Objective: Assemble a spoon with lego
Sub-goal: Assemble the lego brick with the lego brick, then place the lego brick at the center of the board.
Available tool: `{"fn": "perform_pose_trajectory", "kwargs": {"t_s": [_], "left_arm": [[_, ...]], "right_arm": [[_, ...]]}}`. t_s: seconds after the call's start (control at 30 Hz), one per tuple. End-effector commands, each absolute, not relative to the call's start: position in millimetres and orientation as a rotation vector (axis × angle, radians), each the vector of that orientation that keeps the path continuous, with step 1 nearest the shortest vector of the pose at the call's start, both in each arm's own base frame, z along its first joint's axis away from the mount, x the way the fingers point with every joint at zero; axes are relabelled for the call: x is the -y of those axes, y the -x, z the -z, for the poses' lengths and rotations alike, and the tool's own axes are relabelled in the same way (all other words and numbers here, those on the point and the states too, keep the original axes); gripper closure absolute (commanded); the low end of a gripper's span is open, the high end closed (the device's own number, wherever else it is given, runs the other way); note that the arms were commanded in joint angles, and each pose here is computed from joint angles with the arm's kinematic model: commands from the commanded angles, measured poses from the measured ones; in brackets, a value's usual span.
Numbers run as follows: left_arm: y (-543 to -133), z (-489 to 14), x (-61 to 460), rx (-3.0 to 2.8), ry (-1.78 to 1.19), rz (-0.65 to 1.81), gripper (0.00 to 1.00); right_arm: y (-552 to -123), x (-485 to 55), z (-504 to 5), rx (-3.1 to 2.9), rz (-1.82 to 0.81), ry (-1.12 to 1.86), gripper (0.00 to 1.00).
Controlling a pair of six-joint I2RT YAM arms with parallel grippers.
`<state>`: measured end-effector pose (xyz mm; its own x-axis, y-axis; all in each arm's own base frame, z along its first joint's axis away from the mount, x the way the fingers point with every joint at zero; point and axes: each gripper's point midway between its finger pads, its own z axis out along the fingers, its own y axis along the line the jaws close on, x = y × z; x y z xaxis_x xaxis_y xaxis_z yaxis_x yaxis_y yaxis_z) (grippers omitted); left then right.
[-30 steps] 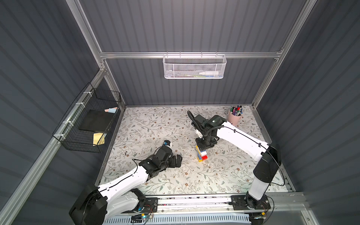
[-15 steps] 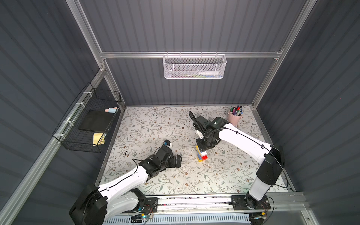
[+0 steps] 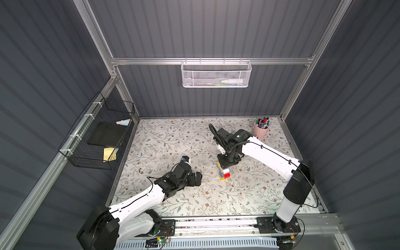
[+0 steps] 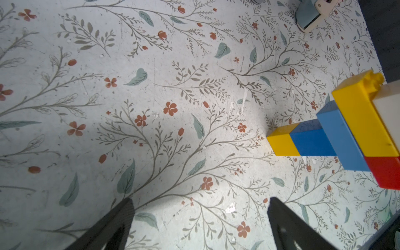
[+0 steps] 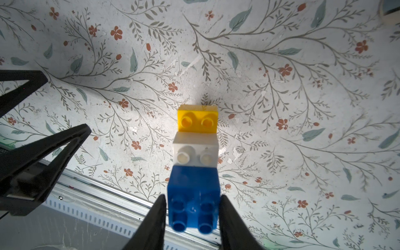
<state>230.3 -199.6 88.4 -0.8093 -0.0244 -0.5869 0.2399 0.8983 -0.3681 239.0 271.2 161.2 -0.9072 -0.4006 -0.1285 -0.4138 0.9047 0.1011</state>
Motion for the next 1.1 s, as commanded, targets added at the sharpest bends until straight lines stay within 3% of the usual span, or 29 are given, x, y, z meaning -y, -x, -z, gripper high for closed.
{"fn": "perform_pose_trajectory", "kwargs": {"t_s": [0.0, 0.47, 0.63, 0.8, 1.07], "left_arm": [[-228, -87, 197, -2.461, -0.175, 0.555, 0.01], [-227, -87, 195, -2.459, -0.174, 0.55, 0.01], [-226, -88, 197, -2.459, -0.172, 0.562, 0.01], [-227, -89, 196, -2.457, -0.164, 0.559, 0.01], [-226, -84, 192, -2.473, -0.155, 0.534, 0.01]], "right_arm": [[-240, -277, -169, -2.963, -0.207, 0.625, 0.53], [-245, -272, -186, -2.904, -0.193, 0.619, 0.45], [-243, -273, -202, -2.81, -0.291, 0.631, 0.35], [-234, -276, -179, -2.855, -0.314, 0.684, 0.29], [-237, -280, -146, -2.939, -0.241, 0.713, 0.31]]}}
